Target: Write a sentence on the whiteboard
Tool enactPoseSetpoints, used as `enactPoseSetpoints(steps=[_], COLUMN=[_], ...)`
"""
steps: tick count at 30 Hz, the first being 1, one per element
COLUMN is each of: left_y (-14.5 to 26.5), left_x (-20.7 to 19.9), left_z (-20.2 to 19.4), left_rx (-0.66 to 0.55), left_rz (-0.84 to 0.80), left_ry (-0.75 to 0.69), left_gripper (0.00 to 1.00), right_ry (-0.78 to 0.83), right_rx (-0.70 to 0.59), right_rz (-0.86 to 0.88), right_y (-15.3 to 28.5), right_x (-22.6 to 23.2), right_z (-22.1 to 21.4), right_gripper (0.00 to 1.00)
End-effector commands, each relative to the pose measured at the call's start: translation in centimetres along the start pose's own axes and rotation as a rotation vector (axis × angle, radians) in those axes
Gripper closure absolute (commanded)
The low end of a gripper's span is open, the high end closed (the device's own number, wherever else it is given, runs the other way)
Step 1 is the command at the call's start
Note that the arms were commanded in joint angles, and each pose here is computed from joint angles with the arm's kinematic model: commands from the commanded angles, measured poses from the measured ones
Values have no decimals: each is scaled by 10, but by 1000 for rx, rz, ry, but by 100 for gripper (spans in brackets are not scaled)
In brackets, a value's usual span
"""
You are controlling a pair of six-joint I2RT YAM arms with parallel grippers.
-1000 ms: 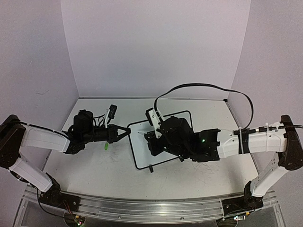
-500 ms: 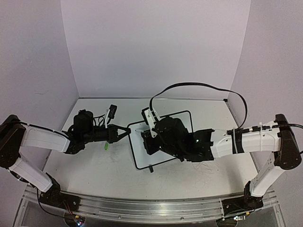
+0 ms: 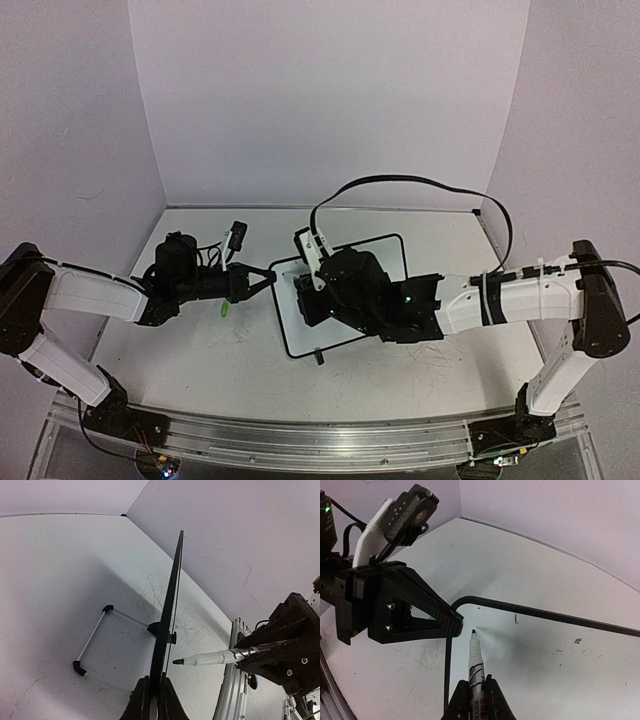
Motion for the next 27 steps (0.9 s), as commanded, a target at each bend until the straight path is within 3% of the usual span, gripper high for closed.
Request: enactPoseSetpoints(steps=[1,27], left_y=[4,3], left_x=[-2,-4], left_z=[14,19], left_rx=[-60,-68], left_rz=[9,-3], left_ry=[-47,-48], left_gripper=[100,100], right_ry=[-29,-16], right_rx=[-71,-60], right_rz=[-16,-40], right_y=[1,-8], right_x=[6,8], right_z=[17,12], right_gripper=[100,100])
Point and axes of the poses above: each gripper's point midway between its finger pads, its own y axis back along the fingers, its own x axis along the line the jaws close on, z = x × y, the point moved 9 cm from there along y, back along the fingers, and after that the axes turned 11 degrees about -y, right-handed, at the moved point
